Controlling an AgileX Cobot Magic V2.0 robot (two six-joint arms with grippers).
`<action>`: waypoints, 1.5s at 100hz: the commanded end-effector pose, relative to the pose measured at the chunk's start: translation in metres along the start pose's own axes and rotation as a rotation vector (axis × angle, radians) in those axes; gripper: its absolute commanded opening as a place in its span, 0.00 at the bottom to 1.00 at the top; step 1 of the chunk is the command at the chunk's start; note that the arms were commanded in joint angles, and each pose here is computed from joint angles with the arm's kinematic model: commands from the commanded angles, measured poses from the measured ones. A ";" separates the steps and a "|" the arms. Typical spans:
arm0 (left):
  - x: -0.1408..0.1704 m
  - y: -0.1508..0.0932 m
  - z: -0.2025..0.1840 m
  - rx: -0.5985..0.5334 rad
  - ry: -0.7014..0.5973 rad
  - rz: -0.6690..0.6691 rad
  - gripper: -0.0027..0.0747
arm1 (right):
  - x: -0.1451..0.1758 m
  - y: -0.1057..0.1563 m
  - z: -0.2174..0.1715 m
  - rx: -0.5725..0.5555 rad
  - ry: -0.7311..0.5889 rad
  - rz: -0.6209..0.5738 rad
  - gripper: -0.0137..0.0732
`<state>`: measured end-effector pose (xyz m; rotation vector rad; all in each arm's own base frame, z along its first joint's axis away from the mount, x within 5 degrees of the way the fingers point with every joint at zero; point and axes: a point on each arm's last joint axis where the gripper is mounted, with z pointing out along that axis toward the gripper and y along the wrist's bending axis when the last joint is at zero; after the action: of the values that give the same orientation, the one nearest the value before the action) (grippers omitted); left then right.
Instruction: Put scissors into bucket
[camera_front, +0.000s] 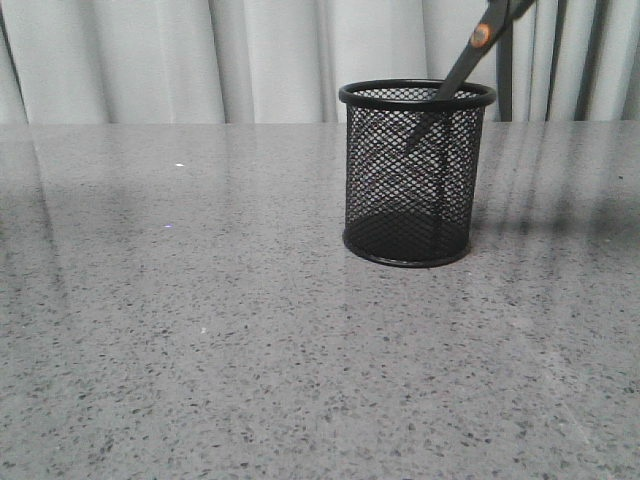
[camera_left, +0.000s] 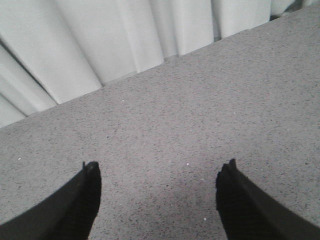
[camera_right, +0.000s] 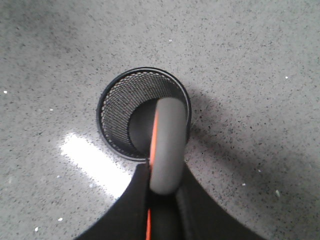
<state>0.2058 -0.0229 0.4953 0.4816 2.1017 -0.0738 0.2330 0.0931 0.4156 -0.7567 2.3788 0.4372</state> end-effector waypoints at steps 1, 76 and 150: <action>-0.011 -0.002 -0.016 -0.012 -0.110 -0.013 0.63 | -0.013 0.002 -0.006 0.022 -0.089 -0.014 0.11; -0.011 -0.002 -0.016 -0.013 -0.113 -0.010 0.63 | -0.023 0.000 0.017 -0.025 -0.059 -0.027 0.41; -0.009 0.002 -0.016 -0.068 -0.099 0.043 0.04 | -0.016 0.010 -0.104 0.231 -0.520 -0.018 0.24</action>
<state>0.2052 -0.0197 0.4933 0.4904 2.1262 -0.0271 0.2110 0.0639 0.4827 -0.5642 2.0663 0.2885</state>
